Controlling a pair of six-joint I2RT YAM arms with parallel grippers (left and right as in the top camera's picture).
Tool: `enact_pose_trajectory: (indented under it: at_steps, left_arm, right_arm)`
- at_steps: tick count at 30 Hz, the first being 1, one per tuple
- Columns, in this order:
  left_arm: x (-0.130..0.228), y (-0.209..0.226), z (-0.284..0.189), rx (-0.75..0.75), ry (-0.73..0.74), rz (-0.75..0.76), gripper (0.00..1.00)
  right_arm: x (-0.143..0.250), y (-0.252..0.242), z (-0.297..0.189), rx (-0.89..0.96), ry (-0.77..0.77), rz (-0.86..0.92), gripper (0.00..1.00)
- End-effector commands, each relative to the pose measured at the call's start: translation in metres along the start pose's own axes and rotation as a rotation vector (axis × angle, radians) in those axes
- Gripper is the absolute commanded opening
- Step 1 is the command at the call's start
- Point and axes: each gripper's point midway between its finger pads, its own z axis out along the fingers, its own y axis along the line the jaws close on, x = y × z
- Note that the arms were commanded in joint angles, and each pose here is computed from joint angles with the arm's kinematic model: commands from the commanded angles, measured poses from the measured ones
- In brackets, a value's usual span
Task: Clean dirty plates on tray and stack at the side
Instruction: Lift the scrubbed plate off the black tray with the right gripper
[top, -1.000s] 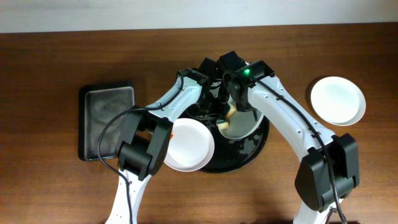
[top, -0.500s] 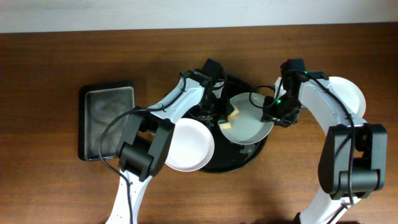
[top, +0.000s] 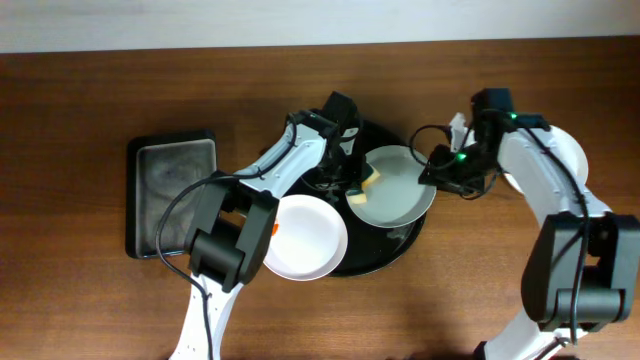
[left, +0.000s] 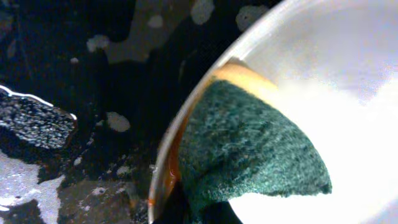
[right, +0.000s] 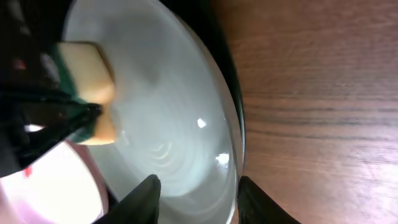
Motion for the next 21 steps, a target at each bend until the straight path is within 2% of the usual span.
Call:
enact_pose_trajectory:
  at_steps: [1, 6, 8, 9, 13, 16, 19, 21]
  left_arm:
    - [0.008, 0.008, 0.016, -0.048, 0.016, 0.002, 0.01]
    - [0.009, 0.007, 0.017, -0.051, 0.017, 0.004, 0.01]
    - [0.01, 0.011, 0.021, -0.072, 0.012, 0.009, 0.01]
    - [0.012, 0.012, 0.024, -0.072, 0.013, 0.01, 0.01]
    - [0.016, -0.003, 0.033, -0.063, 0.011, 0.067, 0.01]
    - [0.018, -0.013, 0.037, -0.054, 0.004, 0.124, 0.01]
    - [0.017, -0.009, 0.037, -0.078, -0.005, 0.125, 0.01]
    - [0.018, -0.009, 0.037, -0.081, 0.001, 0.123, 0.01]
  right_arm:
    - [0.005, -0.001, 0.008, -0.157, 0.033, 0.028, 0.41]
    - [0.007, -0.018, 0.022, -0.159, 0.041, 0.069, 0.4]
    - [0.004, -0.014, 0.007, -0.306, 0.013, 0.006, 0.4]
    - [0.004, -0.022, 0.002, -0.314, 0.009, 0.017, 0.4]
    - [0.001, -0.053, -0.008, -0.289, -0.024, 0.095, 0.4]
    - [0.005, -0.053, 0.013, -0.247, -0.022, 0.091, 0.4]
    - [0.007, -0.034, 0.033, -0.248, -0.029, 0.003, 0.38]
    - [0.005, -0.027, 0.042, -0.211, -0.031, -0.016, 0.28]
